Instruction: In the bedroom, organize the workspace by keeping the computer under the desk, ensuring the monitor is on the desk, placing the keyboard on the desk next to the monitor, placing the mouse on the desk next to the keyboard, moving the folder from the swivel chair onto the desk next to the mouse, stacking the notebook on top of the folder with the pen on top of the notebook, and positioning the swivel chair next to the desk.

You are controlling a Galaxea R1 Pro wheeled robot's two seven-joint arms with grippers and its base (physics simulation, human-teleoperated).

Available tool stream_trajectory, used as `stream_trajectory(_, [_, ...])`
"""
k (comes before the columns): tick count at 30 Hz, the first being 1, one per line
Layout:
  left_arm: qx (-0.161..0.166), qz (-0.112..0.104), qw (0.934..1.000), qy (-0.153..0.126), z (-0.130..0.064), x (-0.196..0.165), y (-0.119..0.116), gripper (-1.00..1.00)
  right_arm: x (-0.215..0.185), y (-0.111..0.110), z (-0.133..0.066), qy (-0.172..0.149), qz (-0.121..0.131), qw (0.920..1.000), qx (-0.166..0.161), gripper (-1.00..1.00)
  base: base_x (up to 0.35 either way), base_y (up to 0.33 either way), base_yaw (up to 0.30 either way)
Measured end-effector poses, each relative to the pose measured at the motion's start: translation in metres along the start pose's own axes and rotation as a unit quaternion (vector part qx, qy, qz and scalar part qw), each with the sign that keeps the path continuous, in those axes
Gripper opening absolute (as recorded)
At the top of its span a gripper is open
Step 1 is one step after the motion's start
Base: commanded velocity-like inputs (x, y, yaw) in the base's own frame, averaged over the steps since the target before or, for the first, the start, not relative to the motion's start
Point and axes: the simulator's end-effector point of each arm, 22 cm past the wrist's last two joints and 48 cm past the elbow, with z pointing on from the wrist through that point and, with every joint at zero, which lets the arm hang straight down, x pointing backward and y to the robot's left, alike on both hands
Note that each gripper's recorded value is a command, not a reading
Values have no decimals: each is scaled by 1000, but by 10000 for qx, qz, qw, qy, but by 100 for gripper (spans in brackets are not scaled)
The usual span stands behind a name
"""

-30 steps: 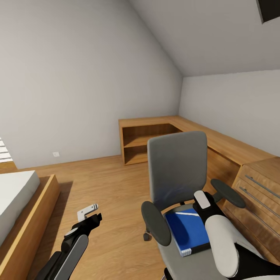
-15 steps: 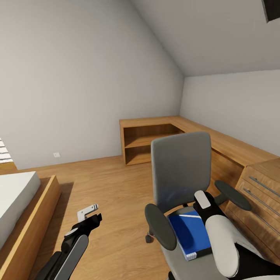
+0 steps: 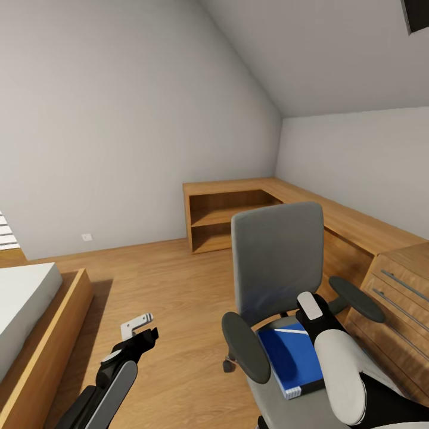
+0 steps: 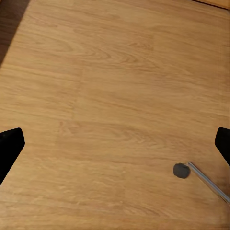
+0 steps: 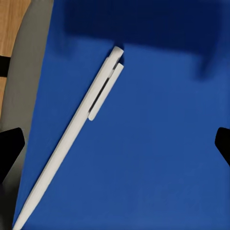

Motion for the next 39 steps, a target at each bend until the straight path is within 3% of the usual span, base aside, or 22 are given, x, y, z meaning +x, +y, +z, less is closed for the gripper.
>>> stream_trajectory(15, [59, 78, 10000, 20, -1, 4, -7, 100, -2, 6, 0, -36, -12, 9999, -159, 100, 0, 0, 0])
stream_trajectory(18, [58, 71, 10000, 22, -1, 4, -6, 100, -11, 6, -1, -332, 161, 9993, -109, 100, 0, 0, 0])
stream_trajectory(23, [59, 71, 10000, 23, -1, 4, -6, 100, -13, 7, -3, -494, 165, 9986, -92, 100, 0, 0, 0])
stream_trajectory(34, [58, 77, 10000, 20, -1, 4, -7, 100, -14, 8, -4, -529, 162, 9984, -89, 100, 0, 0, 0])
stream_trajectory(39, [57, 75, 10000, 18, 4, 12, -4, 100, -9, 5, 5, -530, 163, 9984, -89, 100, 0, 0, 0])
